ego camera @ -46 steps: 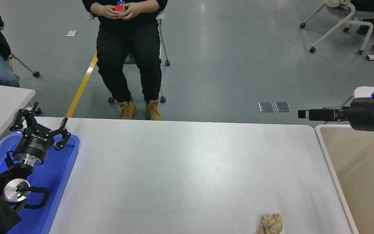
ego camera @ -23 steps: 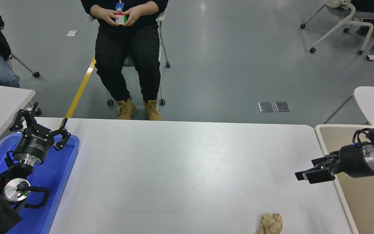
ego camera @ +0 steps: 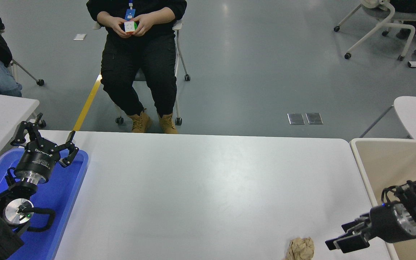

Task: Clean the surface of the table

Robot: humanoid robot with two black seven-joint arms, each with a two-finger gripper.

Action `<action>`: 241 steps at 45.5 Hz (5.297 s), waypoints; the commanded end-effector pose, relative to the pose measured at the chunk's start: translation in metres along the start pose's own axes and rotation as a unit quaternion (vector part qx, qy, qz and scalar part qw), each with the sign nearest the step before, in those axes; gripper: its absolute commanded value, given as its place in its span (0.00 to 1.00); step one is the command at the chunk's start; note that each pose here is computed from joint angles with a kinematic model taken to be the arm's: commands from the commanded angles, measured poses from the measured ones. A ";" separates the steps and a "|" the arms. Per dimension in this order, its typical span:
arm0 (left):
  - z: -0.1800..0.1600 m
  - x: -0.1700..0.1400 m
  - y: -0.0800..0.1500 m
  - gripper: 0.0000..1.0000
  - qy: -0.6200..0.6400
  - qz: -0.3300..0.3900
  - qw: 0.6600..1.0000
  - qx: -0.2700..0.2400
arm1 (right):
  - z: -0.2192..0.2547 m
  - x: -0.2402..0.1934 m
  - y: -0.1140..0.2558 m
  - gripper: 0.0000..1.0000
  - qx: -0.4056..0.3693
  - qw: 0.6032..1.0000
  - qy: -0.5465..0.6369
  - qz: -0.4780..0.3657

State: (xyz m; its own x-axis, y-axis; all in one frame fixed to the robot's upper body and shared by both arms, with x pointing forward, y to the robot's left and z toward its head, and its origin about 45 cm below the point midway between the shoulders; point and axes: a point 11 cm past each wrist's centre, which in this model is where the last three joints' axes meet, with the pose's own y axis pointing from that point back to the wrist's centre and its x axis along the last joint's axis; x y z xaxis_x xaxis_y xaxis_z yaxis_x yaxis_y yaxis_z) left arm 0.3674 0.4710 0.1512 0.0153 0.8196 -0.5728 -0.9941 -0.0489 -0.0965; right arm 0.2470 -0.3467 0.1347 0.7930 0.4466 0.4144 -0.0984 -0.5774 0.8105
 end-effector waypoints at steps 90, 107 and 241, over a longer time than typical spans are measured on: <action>0.000 0.000 0.000 1.00 0.000 0.000 1.000 0.000 | 0.013 -0.039 -0.075 0.10 0.017 0.994 0.071 0.087; 0.000 0.000 0.000 1.00 0.000 0.000 1.000 0.000 | 0.022 -0.012 -0.062 0.00 0.015 0.990 0.069 0.120; 0.000 0.000 0.000 1.00 0.000 0.000 1.000 0.000 | 0.223 0.013 0.252 0.00 -0.459 0.592 -0.443 0.492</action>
State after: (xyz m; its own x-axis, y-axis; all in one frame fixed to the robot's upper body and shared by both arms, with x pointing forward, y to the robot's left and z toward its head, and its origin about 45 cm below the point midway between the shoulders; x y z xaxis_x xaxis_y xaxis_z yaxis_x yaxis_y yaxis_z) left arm 0.3675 0.4709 0.1511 0.0154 0.8194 -0.5730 -0.9941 -0.0488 -0.0965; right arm 0.3997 -0.6130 0.2828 0.0221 -0.5761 0.8171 -0.8740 0.3857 0.2955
